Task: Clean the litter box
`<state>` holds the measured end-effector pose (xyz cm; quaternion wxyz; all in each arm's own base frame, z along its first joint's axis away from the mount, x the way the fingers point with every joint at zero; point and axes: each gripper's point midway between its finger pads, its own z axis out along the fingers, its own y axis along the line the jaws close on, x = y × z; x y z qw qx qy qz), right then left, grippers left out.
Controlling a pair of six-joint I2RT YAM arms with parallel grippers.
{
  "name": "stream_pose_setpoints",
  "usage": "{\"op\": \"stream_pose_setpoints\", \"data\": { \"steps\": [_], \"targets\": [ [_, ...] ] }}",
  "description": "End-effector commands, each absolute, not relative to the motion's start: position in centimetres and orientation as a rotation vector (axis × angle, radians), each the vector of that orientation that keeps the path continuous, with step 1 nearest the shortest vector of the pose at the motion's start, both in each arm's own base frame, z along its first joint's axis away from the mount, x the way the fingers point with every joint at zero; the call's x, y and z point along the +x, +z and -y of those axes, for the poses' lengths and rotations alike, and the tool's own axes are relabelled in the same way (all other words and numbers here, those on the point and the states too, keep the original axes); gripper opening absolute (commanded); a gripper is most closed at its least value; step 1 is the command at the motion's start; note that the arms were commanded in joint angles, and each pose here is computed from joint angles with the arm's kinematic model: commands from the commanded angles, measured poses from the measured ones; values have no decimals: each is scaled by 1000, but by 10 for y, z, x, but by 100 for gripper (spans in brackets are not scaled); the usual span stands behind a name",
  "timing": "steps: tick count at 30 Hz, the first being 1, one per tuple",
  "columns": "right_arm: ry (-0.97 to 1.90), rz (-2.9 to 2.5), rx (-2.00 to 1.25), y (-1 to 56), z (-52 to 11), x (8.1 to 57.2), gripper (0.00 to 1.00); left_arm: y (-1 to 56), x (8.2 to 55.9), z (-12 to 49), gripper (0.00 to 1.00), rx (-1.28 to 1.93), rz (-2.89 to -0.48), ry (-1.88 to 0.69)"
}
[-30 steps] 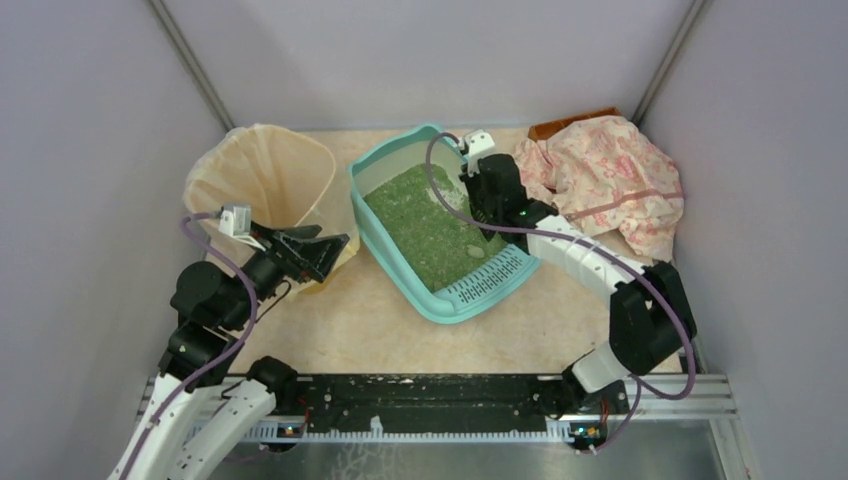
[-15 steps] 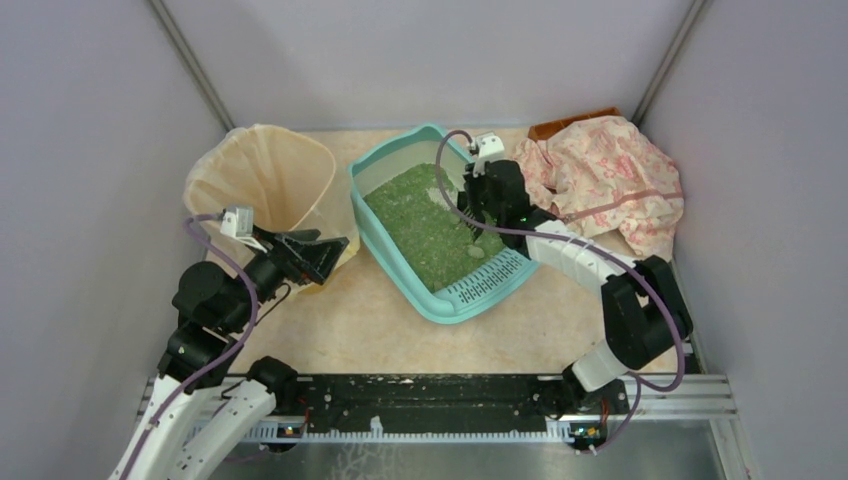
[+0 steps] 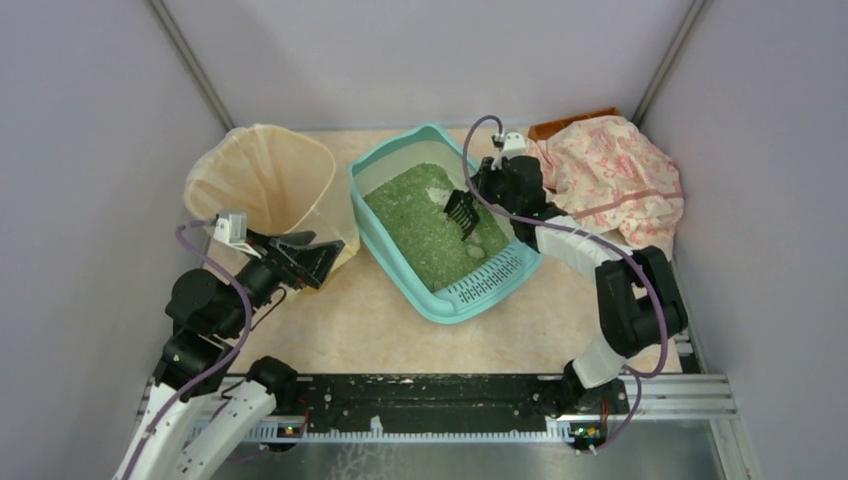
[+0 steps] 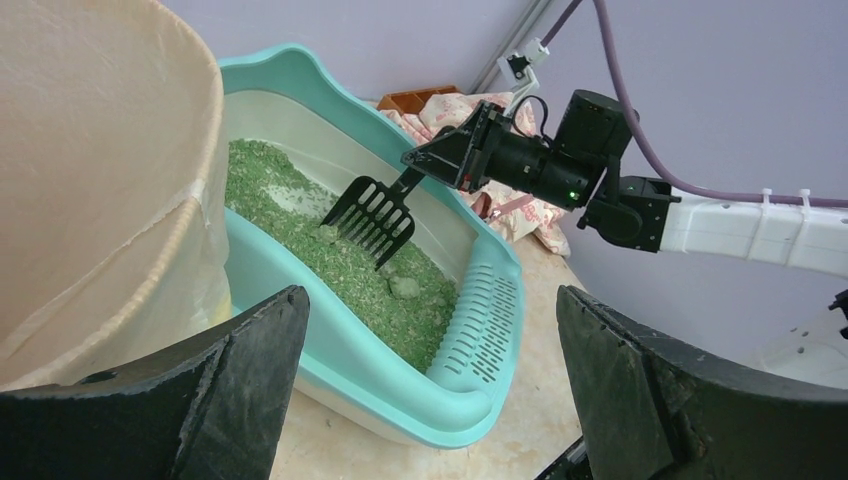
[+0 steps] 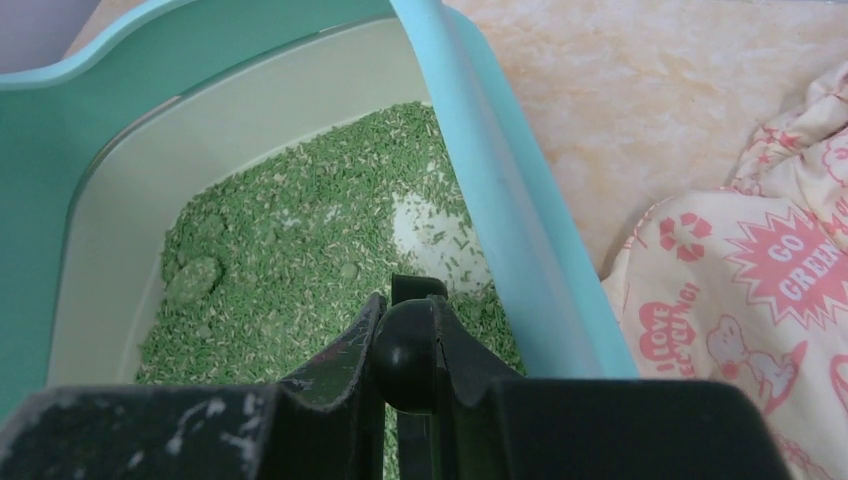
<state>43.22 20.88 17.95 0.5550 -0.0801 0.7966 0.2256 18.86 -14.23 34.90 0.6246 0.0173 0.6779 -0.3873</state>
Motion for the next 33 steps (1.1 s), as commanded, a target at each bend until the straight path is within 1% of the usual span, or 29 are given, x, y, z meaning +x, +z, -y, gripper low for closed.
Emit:
{"op": "stream_pose_setpoints", "data": {
  "steps": [1,9,14,18,22,26,33],
  "targets": [
    [616,-1875,-210,190,-232,443,0,358,184,134,98,33,-1518,-864],
    [583,-1894,-227,186,-243,476,0,356,185,129,98,17,-1524,-832],
    [668,-1936,-209,161,-257,479,0,354,187,129,98,12,-1531,-831],
    [805,-1971,-157,141,-269,465,0,353,187,130,99,13,-1535,-837],
    [894,-1981,-117,136,-276,445,0,340,193,134,99,18,-1567,-832],
    [952,-1998,-126,132,-289,431,0,335,194,144,98,24,-1571,-883],
    [1061,-1993,-190,125,-343,388,0,341,196,147,98,31,-1564,-901]
  ]
}}
